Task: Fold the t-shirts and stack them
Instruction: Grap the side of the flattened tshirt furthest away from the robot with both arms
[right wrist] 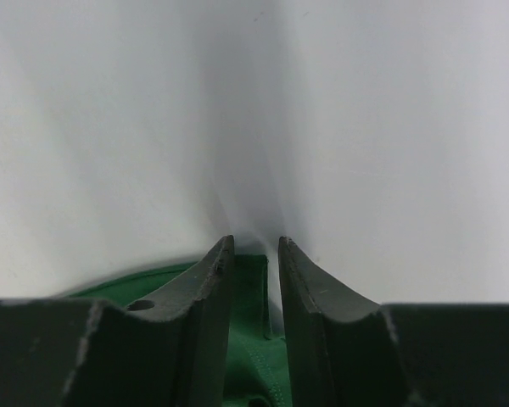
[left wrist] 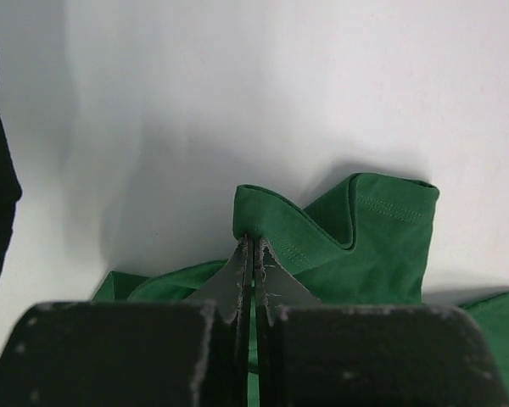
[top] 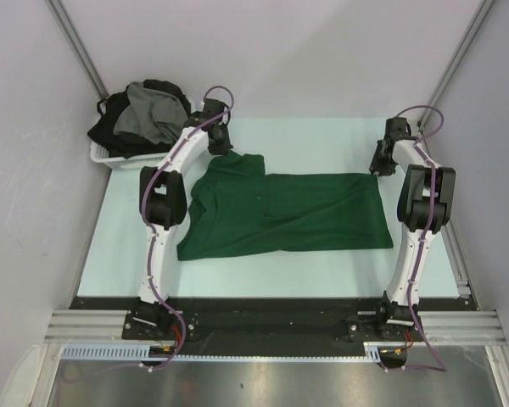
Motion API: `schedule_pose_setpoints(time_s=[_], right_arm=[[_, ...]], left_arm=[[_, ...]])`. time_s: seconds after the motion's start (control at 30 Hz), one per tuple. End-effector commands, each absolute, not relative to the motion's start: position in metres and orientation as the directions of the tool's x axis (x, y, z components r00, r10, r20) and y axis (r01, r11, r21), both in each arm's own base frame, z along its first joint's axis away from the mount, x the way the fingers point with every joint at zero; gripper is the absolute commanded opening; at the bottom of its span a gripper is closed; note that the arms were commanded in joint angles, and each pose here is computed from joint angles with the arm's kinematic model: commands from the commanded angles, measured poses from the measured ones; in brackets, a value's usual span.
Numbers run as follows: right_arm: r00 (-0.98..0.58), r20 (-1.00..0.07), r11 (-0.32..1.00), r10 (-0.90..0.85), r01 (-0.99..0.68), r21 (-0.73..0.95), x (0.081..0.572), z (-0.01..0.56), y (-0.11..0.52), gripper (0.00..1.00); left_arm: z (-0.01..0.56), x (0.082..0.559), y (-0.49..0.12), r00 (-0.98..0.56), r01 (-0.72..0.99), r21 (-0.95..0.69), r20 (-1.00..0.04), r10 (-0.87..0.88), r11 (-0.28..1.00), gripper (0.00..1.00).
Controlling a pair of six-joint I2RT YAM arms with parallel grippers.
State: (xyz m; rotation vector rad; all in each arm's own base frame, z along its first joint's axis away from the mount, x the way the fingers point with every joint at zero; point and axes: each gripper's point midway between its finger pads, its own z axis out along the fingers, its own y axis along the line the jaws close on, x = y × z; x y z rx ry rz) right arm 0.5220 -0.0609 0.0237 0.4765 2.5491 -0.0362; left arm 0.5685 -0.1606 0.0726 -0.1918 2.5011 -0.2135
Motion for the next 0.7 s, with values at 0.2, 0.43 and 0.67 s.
schedule_pose_setpoints(time_s=[0.2, 0.43, 0.67], right_arm=[[-0.824, -0.45, 0.936, 0.344, 0.341, 0.09, 0.508, 0.013, -0.051, 0.0], [-0.809, -0.478, 0.937, 0.342, 0.335, 0.104, 0.515, 0.029, -0.05, 0.0], [-0.779, -0.535, 0.942, 0.328, 0.311, 0.125, 0.522, 0.063, -0.046, 0.0]], left_arm=[[0.109, 0.569, -0.162, -0.766, -0.055, -0.195, -0.621, -0.167, 0.979, 0.0], [0.11, 0.567, -0.163, -0.766, -0.056, -0.197, -0.621, -0.169, 0.979, 0.0], [0.116, 0.566, -0.162, -0.763, -0.052, -0.195, -0.625, -0.165, 0.979, 0.0]])
